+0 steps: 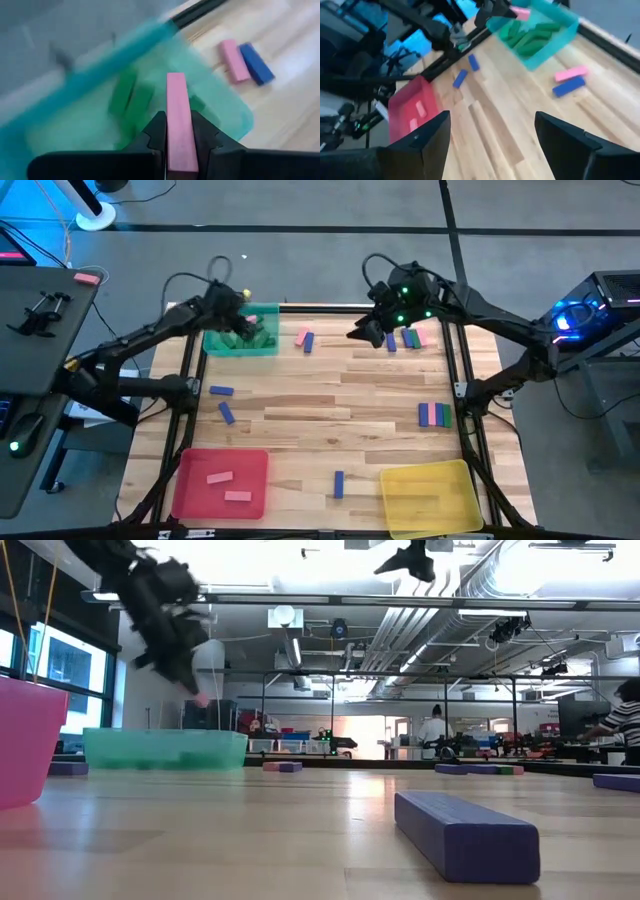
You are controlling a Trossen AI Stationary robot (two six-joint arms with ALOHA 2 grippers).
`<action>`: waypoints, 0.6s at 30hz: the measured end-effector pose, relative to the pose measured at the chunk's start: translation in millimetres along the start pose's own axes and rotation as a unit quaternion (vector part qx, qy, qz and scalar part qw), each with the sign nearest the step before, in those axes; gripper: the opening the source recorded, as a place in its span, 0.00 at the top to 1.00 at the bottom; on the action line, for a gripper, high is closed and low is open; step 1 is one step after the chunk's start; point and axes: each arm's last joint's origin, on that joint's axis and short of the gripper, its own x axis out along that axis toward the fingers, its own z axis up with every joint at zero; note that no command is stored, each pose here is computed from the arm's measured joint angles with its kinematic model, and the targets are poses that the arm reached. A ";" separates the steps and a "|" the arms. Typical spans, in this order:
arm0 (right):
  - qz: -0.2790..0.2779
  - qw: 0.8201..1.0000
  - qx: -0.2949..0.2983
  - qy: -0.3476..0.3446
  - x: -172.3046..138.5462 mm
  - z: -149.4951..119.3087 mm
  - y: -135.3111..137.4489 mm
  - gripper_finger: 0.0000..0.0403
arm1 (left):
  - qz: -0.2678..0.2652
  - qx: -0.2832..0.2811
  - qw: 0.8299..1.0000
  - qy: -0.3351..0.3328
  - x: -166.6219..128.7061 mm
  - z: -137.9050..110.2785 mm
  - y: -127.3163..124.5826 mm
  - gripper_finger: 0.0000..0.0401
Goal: Sort blocks
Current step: Put the pink block into the pink bin
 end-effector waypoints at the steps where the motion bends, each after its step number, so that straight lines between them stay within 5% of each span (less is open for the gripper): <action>1: -0.002 1.000 0.001 -0.005 -0.4 1.6 -1.9 0.35 | -0.015 -0.053 0.998 0.009 0.9 0.1 8.9 0.94; 5: -0.010 1.000 -0.004 -0.013 2.3 6.1 -9.5 0.35 | -0.044 -0.126 0.991 0.023 7.0 1.8 18.1 0.94; 11: -0.024 1.000 0.004 -0.018 2.7 10.6 -21.0 0.35 | 0.035 -0.142 0.981 0.125 30.2 -2.8 24.3 0.94; 18: -0.019 1.000 -0.017 -0.014 2.7 10.2 -20.5 0.35 | 0.073 -0.129 0.987 0.066 24.0 16.1 22.1 0.87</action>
